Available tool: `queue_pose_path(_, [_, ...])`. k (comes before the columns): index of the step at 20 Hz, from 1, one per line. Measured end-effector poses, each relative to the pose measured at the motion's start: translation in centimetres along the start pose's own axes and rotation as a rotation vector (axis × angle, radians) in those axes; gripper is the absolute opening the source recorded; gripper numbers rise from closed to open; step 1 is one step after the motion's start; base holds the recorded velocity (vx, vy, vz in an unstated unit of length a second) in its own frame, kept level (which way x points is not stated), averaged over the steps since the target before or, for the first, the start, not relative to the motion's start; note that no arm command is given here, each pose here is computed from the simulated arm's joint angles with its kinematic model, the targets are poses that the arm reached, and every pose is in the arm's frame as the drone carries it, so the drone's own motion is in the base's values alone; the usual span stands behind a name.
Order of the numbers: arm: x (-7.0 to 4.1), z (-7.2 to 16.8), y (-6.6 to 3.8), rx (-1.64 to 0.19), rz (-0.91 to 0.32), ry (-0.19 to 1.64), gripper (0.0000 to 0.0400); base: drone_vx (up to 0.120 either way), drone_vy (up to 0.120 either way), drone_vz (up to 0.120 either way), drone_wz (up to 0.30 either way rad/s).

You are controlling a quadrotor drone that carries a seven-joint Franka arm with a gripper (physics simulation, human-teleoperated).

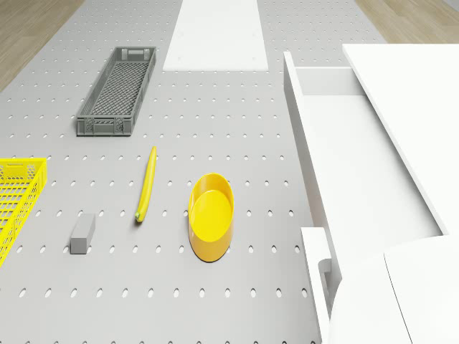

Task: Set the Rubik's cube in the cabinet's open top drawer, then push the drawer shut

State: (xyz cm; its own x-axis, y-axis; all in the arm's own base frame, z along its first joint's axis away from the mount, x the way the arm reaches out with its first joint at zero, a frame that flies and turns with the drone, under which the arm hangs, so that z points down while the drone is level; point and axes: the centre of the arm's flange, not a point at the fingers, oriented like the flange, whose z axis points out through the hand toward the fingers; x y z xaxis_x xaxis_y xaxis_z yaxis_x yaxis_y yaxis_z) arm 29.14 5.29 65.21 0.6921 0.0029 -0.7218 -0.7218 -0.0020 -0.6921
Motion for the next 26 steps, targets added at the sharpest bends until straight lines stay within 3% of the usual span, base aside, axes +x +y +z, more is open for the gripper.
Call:
queue_pose_path(3, [0.3, 1.6, -0.4, 0.001, -0.009, 0.001, 0.0107, 0.0, 0.0, 0.0, 0.0])
queue_pose_path(4, [-1.2, 1.9, 0.1, 0.0, 0.032, -0.001, 0.0106, 0.0, 0.0, 0.0, 0.0])
queue_pose_path(5, [-1.3, 2.3, 0.1, 0.0, 0.025, -0.001, 0.0106, 0.0, 0.0, 0.0, 0.0])
queue_pose_path(17, [0.1, 8.4, -1.8, 0.002, -0.017, 0.001, 0.0107, 0.0, 0.0, 0.0, 0.0])
queue_pose_path(18, [-1.3, 8.8, -1.6, 0.0, 0.023, -0.003, 0.0107, 0.0, 0.0, 0.0, 0.0])
queue_pose_path(21, [-1.0, 10.1, -2.4, 0.001, 0.005, -0.001, 0.0106, 0.0, 0.0, 0.0, 0.0])
queue_pose_path(26, [-0.3, 12.0, -3.5, 0.001, -0.011, -0.001, 0.0105, 0.0, 0.12, 0.0, 0.0])
